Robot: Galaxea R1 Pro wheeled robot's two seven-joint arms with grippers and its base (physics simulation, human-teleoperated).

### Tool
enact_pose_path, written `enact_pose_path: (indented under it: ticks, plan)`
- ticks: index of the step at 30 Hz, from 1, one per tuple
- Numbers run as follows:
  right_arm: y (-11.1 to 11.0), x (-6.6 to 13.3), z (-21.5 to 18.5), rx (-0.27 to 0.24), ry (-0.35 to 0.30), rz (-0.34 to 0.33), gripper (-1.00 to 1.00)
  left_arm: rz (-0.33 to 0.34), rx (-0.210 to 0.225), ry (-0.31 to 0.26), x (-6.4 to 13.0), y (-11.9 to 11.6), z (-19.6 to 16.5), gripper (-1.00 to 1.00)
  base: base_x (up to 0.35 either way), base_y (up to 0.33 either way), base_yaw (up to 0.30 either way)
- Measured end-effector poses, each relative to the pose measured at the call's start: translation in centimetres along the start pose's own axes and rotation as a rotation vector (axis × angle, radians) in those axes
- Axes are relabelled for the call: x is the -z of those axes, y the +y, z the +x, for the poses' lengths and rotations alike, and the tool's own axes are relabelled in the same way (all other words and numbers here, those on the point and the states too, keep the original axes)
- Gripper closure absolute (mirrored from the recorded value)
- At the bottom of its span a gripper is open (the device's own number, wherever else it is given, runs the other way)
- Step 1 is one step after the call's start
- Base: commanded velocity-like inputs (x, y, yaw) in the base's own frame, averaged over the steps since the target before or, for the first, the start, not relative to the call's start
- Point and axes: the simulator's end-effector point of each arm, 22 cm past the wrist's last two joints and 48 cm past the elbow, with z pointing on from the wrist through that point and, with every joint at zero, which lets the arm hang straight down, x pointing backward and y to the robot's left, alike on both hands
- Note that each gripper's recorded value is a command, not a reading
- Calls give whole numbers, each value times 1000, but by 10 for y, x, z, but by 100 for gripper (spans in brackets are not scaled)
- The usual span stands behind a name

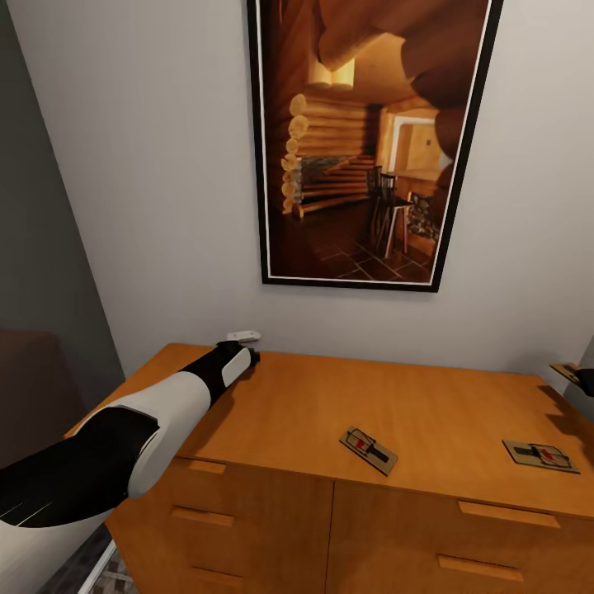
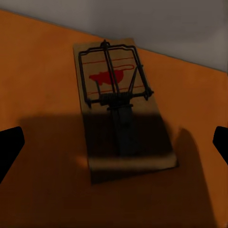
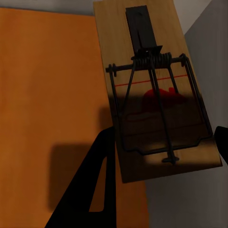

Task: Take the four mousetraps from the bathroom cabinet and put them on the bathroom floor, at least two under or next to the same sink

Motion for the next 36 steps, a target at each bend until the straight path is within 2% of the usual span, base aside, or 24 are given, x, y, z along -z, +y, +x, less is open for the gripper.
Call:
enact_pose_path:
  ticks: [5, 10, 36]
  plan:
    - [0, 0, 0, 0, 0, 0, 100, 2, -27, 54, 0, 0, 12, -100, 0, 0, 0]
    - [0, 0, 0, 0, 0, -1, 100, -2, -43, 82, 1, 1, 18, -100, 0, 0, 0]
    - [0, 0, 0, 1, 1, 1, 100, -1, -49, 86, 1, 0, 18, -100, 0, 0, 0]
